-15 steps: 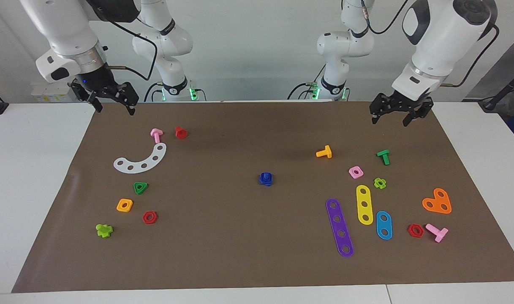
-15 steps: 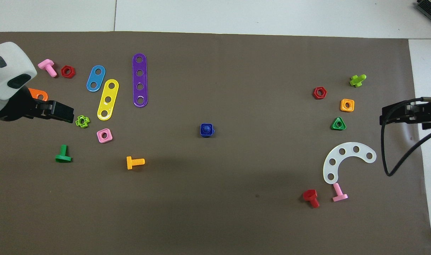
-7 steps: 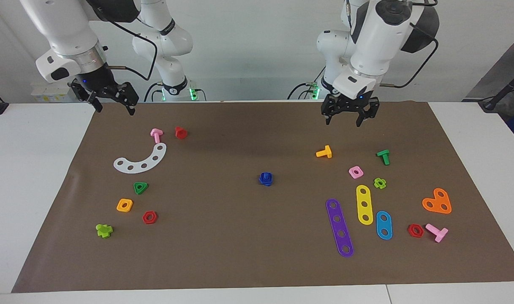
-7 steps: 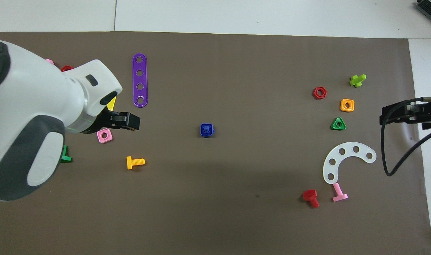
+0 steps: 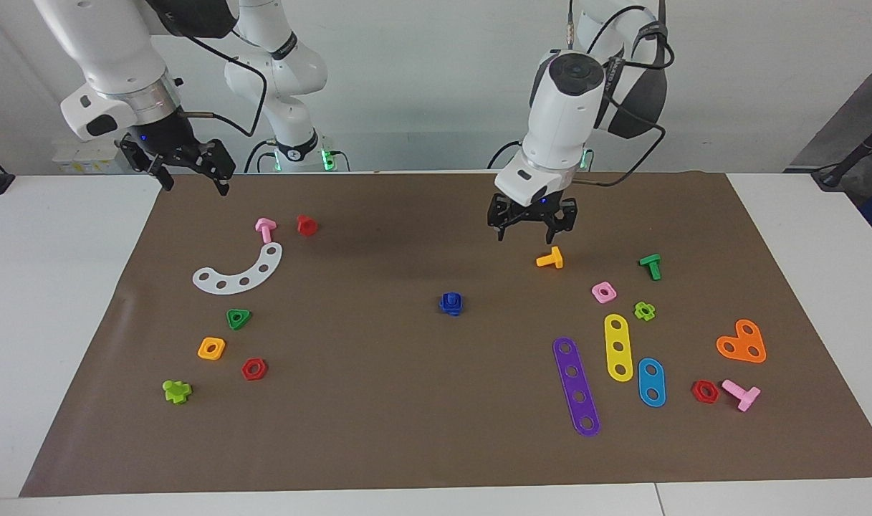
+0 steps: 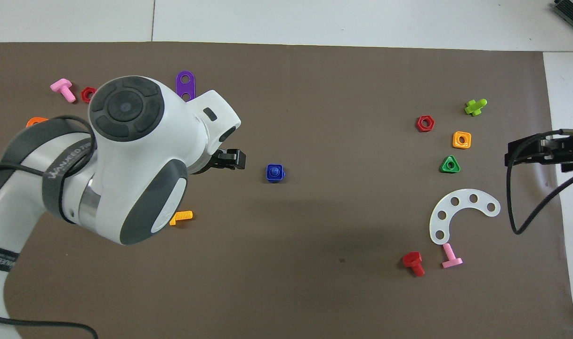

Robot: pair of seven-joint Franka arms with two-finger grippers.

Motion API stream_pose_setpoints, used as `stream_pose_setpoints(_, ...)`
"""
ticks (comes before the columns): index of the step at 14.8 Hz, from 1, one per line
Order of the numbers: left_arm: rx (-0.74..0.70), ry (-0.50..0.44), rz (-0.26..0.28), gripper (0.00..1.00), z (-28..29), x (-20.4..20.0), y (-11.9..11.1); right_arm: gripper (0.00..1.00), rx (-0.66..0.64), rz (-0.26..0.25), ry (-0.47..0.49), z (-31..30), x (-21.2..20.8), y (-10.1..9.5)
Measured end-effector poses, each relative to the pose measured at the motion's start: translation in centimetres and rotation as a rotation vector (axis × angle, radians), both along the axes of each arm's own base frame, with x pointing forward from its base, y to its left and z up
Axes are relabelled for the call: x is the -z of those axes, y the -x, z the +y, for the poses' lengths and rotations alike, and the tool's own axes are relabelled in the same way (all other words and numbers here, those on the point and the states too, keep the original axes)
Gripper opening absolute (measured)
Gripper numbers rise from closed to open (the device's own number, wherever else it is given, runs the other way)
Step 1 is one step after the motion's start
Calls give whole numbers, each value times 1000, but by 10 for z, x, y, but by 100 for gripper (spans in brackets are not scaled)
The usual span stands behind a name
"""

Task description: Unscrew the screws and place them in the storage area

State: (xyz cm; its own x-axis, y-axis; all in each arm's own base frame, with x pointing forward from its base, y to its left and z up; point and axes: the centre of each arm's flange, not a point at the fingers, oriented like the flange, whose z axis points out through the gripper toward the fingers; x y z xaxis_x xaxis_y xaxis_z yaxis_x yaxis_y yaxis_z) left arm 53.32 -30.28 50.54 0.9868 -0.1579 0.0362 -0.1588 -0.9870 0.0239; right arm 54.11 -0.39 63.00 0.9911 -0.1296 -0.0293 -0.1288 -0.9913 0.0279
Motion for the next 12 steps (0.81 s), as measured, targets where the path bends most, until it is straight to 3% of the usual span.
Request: stream_pose_setpoints(12, 36, 21, -9, 92, -109, 122, 6, 100, 0, 0, 0, 0, 0, 0)
